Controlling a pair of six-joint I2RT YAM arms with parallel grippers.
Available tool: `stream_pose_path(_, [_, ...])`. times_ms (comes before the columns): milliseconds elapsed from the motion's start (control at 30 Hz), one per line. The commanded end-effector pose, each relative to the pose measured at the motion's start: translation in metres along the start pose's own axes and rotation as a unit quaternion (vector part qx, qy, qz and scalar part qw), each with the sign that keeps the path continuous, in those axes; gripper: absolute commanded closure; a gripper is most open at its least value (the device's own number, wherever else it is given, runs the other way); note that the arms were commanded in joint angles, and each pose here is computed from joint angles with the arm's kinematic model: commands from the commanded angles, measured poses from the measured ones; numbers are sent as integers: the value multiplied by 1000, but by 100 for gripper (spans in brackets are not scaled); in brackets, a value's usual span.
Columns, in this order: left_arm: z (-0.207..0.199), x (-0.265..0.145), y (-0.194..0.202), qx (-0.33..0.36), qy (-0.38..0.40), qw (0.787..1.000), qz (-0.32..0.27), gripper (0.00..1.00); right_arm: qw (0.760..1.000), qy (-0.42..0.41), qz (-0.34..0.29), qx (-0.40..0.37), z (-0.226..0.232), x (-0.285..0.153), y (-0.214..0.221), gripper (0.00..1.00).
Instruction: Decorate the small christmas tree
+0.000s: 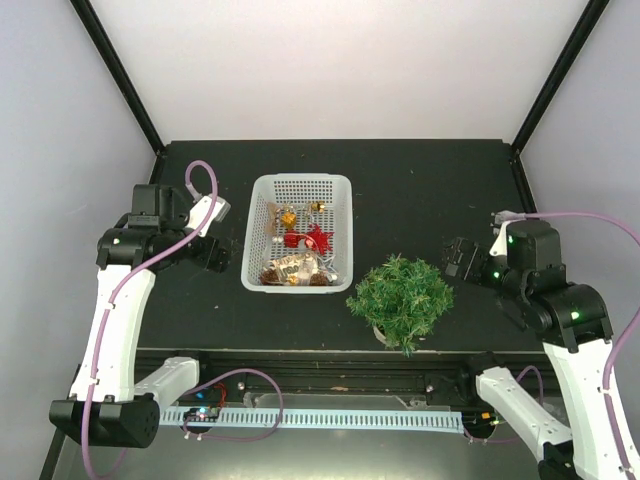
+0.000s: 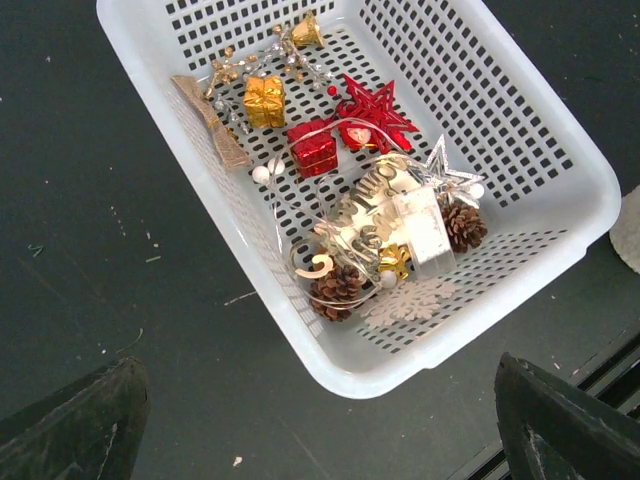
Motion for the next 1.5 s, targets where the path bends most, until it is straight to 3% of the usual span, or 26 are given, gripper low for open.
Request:
stream_pose_path(0, [-3,-2,2,-8,-1,1000,-2,6,999,-25,-1,-23,2,-5,3,0])
stream_pose_path(133, [7,-1,2,-12,-60,998,2,11,999,-16,15,-30,3,3,1,0])
stream_pose_path(300, [21,8,0,-20,-101,995,8,10,998,-18,37,-52,16,12,-9,0])
stream_pose_path(533, [24,39,-2,-27,25,998,45,9,992,-67,39,-96,58,4,-34,4])
stream_pose_path(700, [29,48,-8,-23,46,998,34,9,980,-143,67,-120,81,-14,-32,22])
stream_pose_path(867, [34,57,-7,-24,55,997,56,10,969,-155,117,-151,87,-29,-11,44])
stream_pose_path(967, [35,60,-4,-22,51,997,60,10,963,-160,143,-160,86,-37,0,51])
stream_pose_path(1467, [38,77,10,-27,51,994,89,10,953,-127,196,-191,74,-33,33,55])
Point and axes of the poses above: each gripper's point midway between its finger pads, its own x axis out along the fingers, its own z axis along the line the jaws close on, y = z × x, the point moved 10 cm from there along -x, back along the fingers, and after that the axes turned 14 degrees about x, right-handed, at the moved point
